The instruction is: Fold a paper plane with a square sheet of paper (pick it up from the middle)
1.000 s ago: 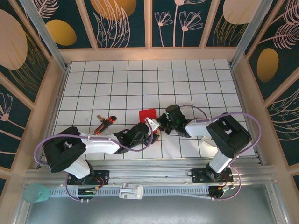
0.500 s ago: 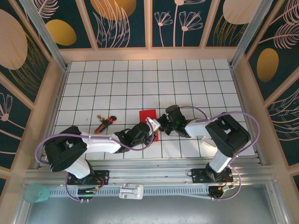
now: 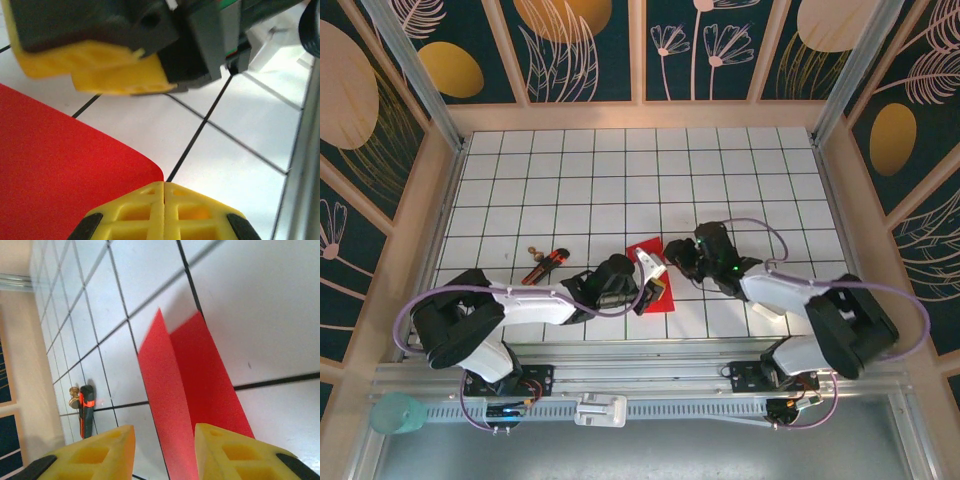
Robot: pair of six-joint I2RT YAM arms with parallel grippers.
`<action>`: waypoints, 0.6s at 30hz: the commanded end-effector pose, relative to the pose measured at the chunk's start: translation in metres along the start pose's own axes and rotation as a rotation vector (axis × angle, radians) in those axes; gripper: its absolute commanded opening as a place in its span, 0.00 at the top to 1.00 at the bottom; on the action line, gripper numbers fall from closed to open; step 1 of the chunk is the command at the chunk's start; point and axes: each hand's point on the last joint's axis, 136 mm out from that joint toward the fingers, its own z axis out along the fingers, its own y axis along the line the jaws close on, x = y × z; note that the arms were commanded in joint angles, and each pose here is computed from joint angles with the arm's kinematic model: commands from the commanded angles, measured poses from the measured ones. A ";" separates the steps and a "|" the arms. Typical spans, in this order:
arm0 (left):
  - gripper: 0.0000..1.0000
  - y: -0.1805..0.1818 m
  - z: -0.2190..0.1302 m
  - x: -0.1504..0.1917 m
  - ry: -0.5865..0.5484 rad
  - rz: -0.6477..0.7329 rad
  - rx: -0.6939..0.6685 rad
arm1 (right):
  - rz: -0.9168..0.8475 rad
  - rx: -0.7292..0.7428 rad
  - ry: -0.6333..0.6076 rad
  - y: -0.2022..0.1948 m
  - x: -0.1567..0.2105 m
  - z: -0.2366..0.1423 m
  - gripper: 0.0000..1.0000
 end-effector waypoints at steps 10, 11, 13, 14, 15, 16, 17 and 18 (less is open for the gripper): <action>1.00 -0.011 -0.002 0.009 0.003 -0.179 0.196 | -0.279 -0.008 0.142 0.014 0.000 0.051 0.81; 1.00 -0.009 -0.002 0.010 0.001 -0.189 0.199 | -0.284 0.000 0.152 0.011 0.001 0.056 0.82; 1.00 -0.007 -0.001 0.012 0.006 -0.209 0.207 | -0.295 0.028 0.169 0.001 0.001 0.067 0.84; 1.00 -0.006 -0.001 0.012 0.008 -0.218 0.208 | -0.298 0.041 0.173 -0.003 0.001 0.070 0.84; 1.00 -0.005 -0.001 0.012 0.009 -0.231 0.211 | -0.304 0.057 0.179 -0.009 0.001 0.073 0.85; 1.00 -0.004 -0.001 0.012 0.008 -0.240 0.217 | -0.313 0.071 0.181 -0.015 0.001 0.076 0.85; 1.00 -0.002 -0.001 0.011 0.006 -0.251 0.219 | -0.320 0.082 0.183 -0.019 0.000 0.077 0.86; 1.00 0.000 -0.001 0.012 0.005 -0.267 0.219 | -0.329 0.096 0.188 -0.024 0.001 0.078 0.86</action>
